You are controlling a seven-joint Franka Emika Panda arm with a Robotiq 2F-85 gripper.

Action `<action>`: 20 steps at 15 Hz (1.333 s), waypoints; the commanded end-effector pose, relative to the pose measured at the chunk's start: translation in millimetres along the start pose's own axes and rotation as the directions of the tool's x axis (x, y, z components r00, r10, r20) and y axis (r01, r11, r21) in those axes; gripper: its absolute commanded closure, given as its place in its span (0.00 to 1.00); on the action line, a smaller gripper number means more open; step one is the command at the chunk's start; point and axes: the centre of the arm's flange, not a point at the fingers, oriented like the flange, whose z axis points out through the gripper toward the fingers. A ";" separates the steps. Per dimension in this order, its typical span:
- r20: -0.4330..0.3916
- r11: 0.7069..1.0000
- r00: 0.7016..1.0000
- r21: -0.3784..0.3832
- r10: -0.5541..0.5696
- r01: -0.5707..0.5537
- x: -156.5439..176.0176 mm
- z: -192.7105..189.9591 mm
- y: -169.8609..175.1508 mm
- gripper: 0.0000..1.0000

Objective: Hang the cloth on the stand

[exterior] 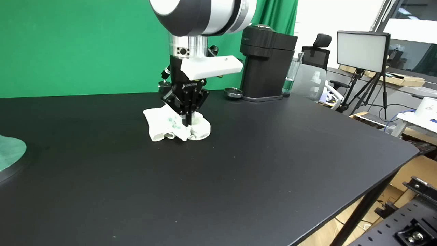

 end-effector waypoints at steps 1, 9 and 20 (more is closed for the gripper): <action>-0.063 0.999 0.998 -0.026 -0.025 0.024 7.8 -51.8 -6.8 1.00; -0.257 0.992 0.966 -0.126 -0.037 0.005 41.0 -180.7 14.5 1.00; -0.408 0.957 0.898 -0.157 0.162 -0.244 13.8 -268.7 134.4 1.00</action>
